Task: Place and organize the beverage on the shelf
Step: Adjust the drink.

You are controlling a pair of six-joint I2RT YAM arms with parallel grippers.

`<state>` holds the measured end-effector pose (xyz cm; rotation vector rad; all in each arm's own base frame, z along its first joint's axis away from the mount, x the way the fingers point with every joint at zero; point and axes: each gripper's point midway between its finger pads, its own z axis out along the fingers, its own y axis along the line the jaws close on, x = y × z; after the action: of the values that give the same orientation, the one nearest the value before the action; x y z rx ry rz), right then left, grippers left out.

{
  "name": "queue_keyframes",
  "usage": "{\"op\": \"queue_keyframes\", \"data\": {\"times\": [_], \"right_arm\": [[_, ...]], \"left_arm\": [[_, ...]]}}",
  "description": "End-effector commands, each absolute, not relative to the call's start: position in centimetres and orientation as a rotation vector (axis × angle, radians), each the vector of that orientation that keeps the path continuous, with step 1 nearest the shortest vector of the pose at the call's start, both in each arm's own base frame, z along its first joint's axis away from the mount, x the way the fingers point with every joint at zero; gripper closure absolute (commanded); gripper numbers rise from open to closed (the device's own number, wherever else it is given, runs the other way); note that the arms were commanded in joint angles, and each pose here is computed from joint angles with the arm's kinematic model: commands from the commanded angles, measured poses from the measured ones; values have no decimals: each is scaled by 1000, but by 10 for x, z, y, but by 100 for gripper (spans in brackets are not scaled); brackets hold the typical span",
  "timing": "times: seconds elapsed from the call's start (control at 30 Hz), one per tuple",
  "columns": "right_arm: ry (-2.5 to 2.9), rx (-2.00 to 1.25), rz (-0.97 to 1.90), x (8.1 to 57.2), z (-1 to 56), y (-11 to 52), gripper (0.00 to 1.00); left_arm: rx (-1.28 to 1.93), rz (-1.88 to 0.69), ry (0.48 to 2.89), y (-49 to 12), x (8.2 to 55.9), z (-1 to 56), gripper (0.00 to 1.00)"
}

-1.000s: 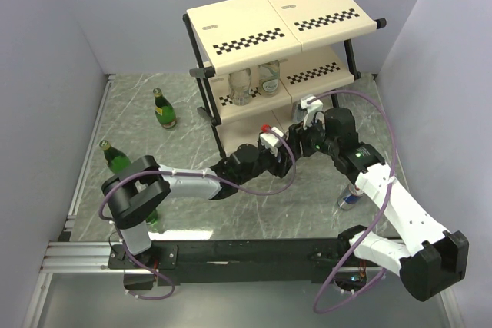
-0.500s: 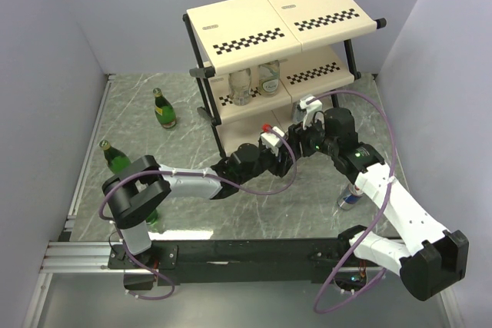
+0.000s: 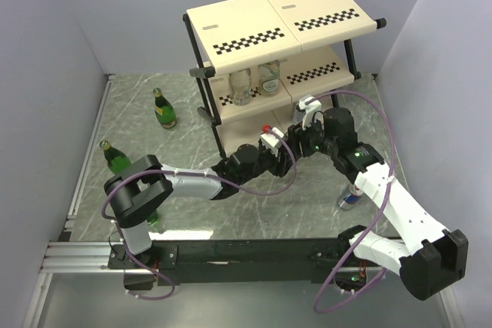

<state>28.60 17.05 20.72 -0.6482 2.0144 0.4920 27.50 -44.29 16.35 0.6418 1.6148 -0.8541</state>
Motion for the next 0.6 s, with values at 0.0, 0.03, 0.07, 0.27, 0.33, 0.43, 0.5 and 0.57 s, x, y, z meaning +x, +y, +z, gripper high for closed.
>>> {"op": "queue_keyframes", "data": {"times": [0.0,0.03,0.07,0.27,0.33,0.43,0.5,0.57], "right_arm": [[1870,-674,548,289,249,184,57],[1868,-674,546,289,249,184,53],[1866,-672,545,289,250,184,45],[1852,-672,545,286,253,183,29],[1853,-674,549,286,253,183,26],[1849,-676,556,285,255,184,24],[1851,-674,553,285,255,184,24],[1852,-670,545,285,255,182,24]], "left_arm": [[600,-935,1483,-446,271,201,100],[596,-936,1477,-445,270,204,100],[597,-935,1482,-443,269,201,100],[575,-940,1474,-435,266,202,99],[574,-942,1478,-434,266,199,100],[574,-946,1475,-434,264,200,100],[571,-945,1474,-433,265,200,100],[566,-940,1473,-432,265,200,100]]}}
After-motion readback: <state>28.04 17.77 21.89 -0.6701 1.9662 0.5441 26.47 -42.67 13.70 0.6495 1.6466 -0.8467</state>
